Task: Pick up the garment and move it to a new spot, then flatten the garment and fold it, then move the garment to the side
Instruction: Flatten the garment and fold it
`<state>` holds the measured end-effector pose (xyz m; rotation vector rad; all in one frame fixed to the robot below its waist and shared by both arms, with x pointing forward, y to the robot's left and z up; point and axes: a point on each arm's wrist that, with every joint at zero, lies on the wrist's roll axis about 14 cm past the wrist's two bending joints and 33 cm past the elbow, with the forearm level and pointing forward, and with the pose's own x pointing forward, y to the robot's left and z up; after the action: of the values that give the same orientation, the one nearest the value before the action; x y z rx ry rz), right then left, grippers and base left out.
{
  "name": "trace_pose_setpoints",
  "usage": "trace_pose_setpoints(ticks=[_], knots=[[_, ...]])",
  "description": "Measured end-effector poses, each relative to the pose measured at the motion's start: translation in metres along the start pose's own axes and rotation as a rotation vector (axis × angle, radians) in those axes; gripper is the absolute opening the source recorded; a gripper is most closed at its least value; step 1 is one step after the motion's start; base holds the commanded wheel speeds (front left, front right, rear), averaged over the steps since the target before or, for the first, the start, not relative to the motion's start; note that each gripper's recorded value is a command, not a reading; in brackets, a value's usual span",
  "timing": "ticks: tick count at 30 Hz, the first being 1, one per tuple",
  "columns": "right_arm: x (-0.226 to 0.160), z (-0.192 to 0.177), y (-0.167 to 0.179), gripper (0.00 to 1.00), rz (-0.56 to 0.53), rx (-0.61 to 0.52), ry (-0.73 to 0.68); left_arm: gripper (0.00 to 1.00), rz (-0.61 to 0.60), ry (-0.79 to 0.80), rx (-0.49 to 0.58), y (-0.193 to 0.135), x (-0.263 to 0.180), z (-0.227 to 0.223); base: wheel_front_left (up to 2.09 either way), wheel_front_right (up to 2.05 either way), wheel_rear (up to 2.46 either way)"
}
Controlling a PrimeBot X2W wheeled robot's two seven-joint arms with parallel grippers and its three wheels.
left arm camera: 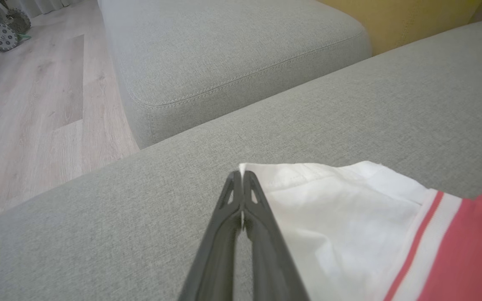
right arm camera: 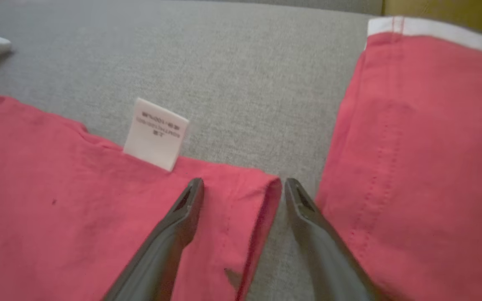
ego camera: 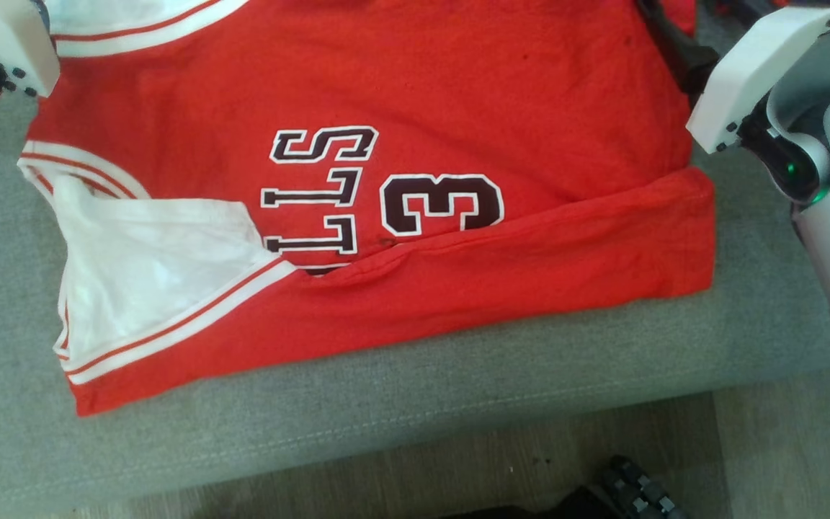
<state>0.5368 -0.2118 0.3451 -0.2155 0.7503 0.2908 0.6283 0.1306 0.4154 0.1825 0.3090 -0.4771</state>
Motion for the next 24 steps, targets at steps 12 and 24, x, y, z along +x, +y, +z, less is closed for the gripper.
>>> trace_pose_setpoints(ticks=[12,24], knots=[[0.014,-0.004,-0.005,1.00,-0.005,-0.046,0.041,0.00,-0.009,0.012,0.001,-0.001,0.004,-0.009,0.00,0.00,0.00],[0.010,0.004,0.004,0.00,0.037,-0.054,0.011,0.00,0.023,-0.010,0.007,0.008,-0.004,0.000,0.00,0.00,0.00]])
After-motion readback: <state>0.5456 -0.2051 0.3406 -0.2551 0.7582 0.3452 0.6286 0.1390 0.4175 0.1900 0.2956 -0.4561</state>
